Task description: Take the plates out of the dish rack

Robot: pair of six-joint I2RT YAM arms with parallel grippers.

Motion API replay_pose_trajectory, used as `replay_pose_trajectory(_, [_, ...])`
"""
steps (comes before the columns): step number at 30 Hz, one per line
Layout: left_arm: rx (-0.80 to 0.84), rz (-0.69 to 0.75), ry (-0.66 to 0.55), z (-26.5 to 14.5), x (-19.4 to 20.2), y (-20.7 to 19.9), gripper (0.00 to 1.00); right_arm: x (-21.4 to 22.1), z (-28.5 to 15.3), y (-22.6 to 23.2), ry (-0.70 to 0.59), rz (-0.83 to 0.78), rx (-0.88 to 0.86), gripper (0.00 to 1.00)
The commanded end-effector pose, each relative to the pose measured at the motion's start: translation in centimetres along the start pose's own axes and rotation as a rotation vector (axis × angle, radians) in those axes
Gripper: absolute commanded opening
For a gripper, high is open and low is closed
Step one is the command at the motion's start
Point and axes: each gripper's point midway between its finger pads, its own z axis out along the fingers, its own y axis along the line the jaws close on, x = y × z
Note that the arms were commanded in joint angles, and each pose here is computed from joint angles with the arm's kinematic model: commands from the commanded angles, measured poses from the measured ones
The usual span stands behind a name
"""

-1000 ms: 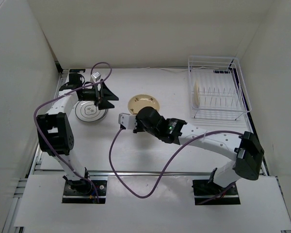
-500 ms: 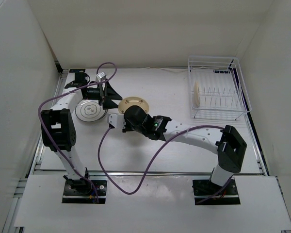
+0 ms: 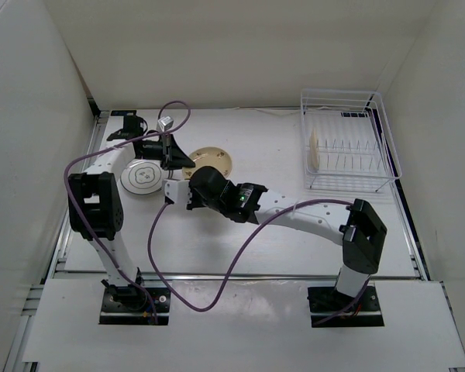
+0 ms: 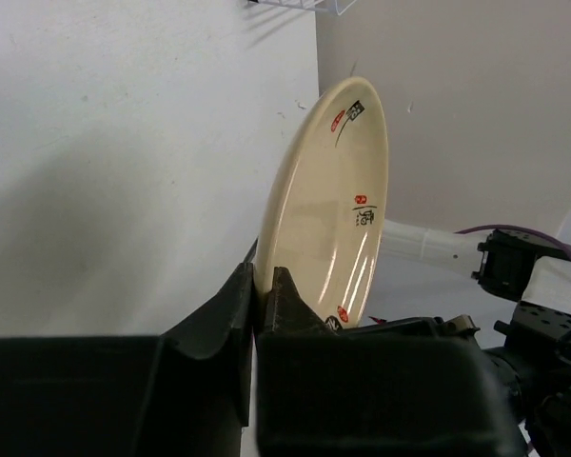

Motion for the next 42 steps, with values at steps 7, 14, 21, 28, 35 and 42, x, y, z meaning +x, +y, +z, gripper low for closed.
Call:
replay_pose_trajectory(7, [0.049,0.067,-0.004,-0.5,0.1,-2.4,0.10,-1.1,-1.1,-1.2,-0.043,0.055,0.038,0.67])
replay_pose_trajectory(14, [-0.016,0.092,-0.037,-0.9,0.4,-2.4,0.10,1.8,-4.2,-0.9,0.004,0.086,0.080,1.00])
replay_pose_trajectory(21, [-0.304,0.125,-0.149,-2.2,-0.5,0.9,0.10,2.4,-9.8,-8.7,-0.045,0.219,0.393,1.00])
replay_pose_trajectory(28, [-0.460,0.158,-0.256,-6.0,-2.4,2.4,0.10,9.0,-13.2,-15.0,0.057,0.354,0.541,1.00])
replay_pose_trajectory(35, [-0.443,0.160,-0.223,-5.4,-4.0,3.4,0.10,15.1,-17.6,-17.7,0.124,0.437,0.646,1.00])
replay_pose_trajectory(42, [-0.405,0.196,-0.180,-3.4,-8.6,4.2,0.10,19.7,-20.9,-19.0,0.198,0.500,0.722,1.00])
